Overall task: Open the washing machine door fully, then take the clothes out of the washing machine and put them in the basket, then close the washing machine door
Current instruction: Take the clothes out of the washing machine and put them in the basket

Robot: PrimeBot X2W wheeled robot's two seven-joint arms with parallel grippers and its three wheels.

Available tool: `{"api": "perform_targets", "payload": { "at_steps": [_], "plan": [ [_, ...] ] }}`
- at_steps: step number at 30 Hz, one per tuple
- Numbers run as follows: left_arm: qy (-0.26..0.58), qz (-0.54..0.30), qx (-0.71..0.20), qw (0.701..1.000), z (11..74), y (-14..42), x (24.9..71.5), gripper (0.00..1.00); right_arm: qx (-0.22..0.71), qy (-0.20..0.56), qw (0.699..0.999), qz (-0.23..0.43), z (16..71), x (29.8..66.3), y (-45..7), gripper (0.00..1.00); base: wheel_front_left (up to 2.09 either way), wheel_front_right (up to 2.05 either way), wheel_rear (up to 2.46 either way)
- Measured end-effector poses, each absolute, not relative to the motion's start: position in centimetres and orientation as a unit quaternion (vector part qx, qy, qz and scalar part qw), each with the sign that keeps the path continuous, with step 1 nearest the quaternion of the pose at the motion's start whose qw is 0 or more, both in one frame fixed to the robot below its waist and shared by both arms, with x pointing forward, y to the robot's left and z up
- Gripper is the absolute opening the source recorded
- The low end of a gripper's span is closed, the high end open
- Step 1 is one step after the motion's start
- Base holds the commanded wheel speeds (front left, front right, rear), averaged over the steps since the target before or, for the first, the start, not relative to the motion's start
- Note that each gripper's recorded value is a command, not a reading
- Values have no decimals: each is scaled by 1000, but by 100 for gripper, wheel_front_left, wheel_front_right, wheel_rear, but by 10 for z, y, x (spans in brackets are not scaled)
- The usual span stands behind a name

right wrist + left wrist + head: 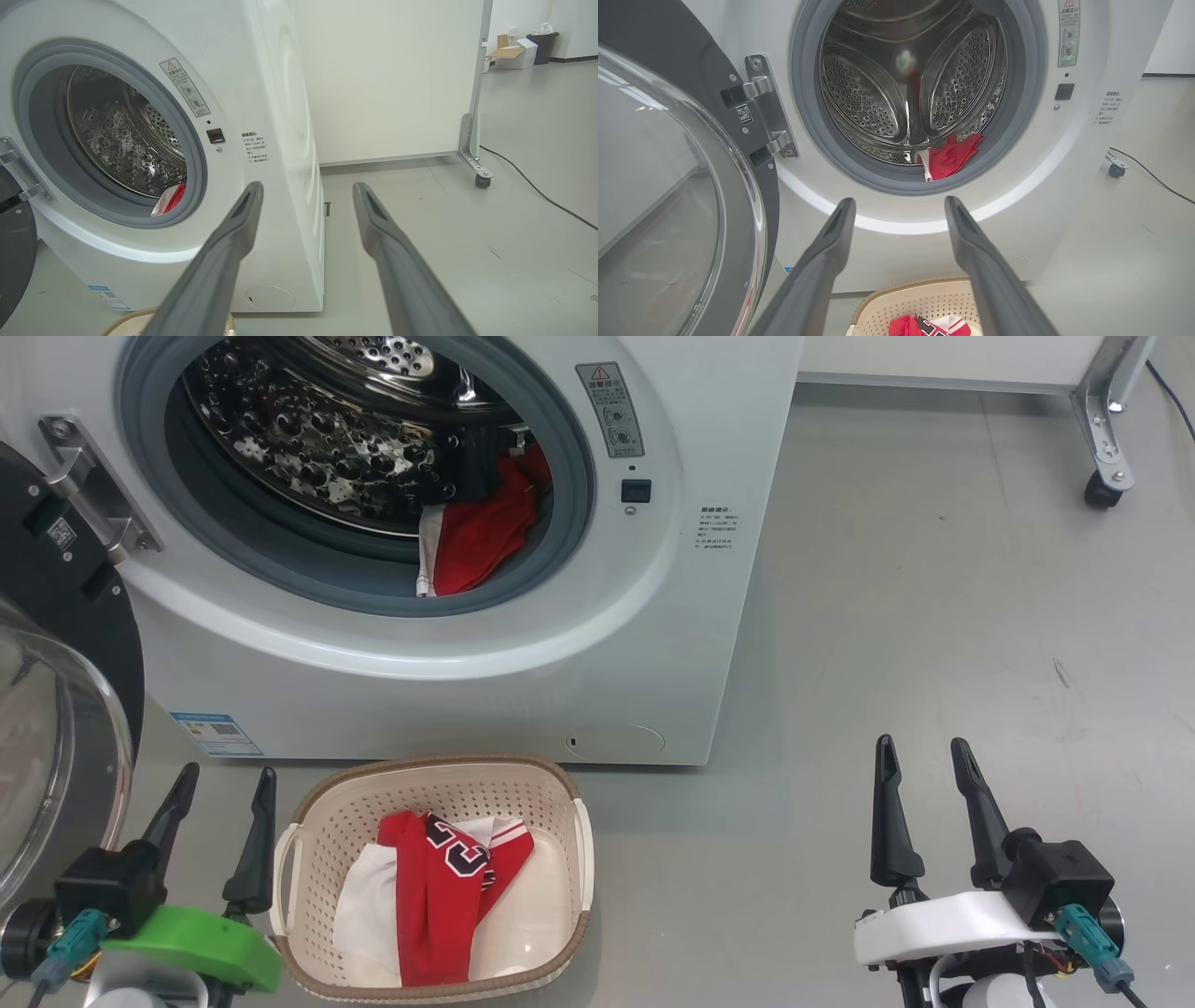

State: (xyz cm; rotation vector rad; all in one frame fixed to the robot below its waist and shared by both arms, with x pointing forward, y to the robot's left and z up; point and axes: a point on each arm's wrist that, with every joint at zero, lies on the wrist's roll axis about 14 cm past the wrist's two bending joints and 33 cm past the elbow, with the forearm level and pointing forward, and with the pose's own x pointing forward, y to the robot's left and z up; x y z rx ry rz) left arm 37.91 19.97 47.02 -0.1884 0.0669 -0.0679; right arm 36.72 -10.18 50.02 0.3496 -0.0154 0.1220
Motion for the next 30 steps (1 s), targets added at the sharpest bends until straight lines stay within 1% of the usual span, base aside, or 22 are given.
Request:
{"api": "perform_targets", "payload": {
  "at_steps": [17,30],
  "plan": [
    [32,-33,-96,994,470,200,378,100,175,-6,982,64,500,366,-99,100,0,0,0],
    [45,-44,-84,994,460,206,395,100,181,29,981,66,478,367,-92,100,0,0,0]
  ]
}}
